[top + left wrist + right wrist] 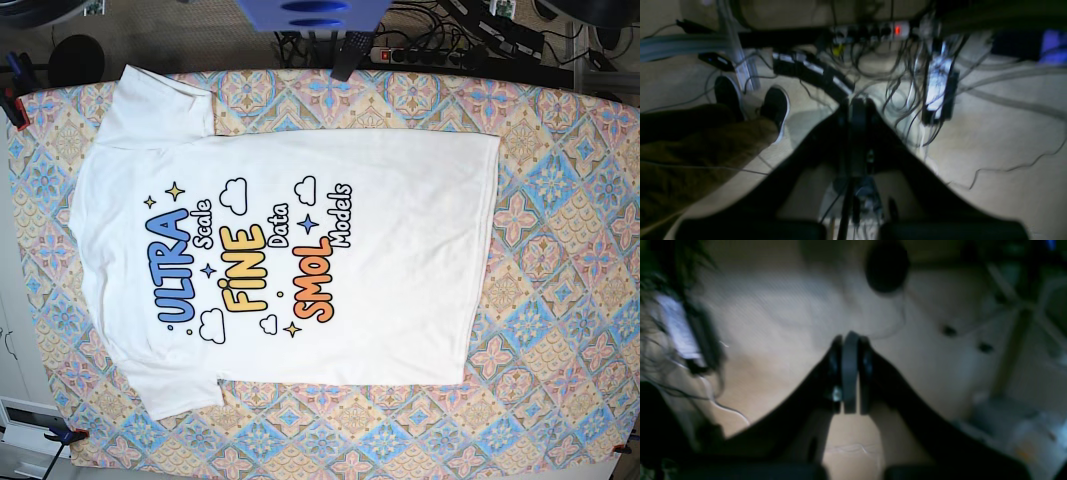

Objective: Fold the T-shirt properly

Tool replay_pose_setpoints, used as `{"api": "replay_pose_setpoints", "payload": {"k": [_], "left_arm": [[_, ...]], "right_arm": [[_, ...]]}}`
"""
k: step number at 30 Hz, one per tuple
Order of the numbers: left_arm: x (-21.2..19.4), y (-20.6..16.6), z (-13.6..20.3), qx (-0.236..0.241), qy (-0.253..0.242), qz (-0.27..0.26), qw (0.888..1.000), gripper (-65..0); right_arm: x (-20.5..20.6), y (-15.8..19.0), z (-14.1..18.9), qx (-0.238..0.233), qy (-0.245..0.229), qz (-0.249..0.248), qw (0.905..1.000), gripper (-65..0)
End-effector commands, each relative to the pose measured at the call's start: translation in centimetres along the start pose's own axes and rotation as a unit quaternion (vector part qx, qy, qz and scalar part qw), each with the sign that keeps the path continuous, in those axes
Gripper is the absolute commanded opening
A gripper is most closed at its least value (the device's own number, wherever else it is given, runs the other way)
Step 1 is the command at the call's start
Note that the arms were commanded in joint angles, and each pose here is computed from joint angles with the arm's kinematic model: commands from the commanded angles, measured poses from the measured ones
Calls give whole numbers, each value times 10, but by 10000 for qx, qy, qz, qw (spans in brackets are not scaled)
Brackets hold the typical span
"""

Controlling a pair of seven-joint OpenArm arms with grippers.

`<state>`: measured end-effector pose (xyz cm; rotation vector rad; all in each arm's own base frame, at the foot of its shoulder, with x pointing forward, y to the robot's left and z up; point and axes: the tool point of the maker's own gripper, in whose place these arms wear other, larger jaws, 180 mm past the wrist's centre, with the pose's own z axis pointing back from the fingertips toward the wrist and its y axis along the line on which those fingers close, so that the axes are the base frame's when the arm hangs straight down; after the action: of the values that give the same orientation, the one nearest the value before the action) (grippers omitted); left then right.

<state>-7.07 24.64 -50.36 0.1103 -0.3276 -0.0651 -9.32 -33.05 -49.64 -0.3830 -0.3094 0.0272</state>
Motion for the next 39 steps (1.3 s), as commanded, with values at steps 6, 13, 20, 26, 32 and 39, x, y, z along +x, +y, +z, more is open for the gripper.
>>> {"api": "replay_pose_setpoints", "payload": {"k": [6, 13, 20, 26, 32, 39], "left_arm": [[48, -11, 33, -320, -648, 56, 9974, -638], [116, -24, 63, -507, -1545, 64, 9867, -638], [165, -22, 66, -460, -2066, 86, 9773, -638], [199, -20, 48, -723, -1929, 904, 9744, -550], [229, -15, 34, -1267, -1708, 2086, 9546, -449], [229, -4, 2, -1551, -1219, 3383, 9201, -438]], "right_arm": [[24, -31, 27, -290, -369, -13, 9989, -650], [83, -23, 47, 57, -900, -1166, 9891, -650], [144, -12, 68, 297, -1513, -1104, 9819, -650], [142, -7, 68, 371, -1260, -1084, 9854, -650], [162, -6, 63, 388, -1477, -1173, 9813, -650], [167, -5, 62, 386, -1547, -1204, 9798, -650]]}}
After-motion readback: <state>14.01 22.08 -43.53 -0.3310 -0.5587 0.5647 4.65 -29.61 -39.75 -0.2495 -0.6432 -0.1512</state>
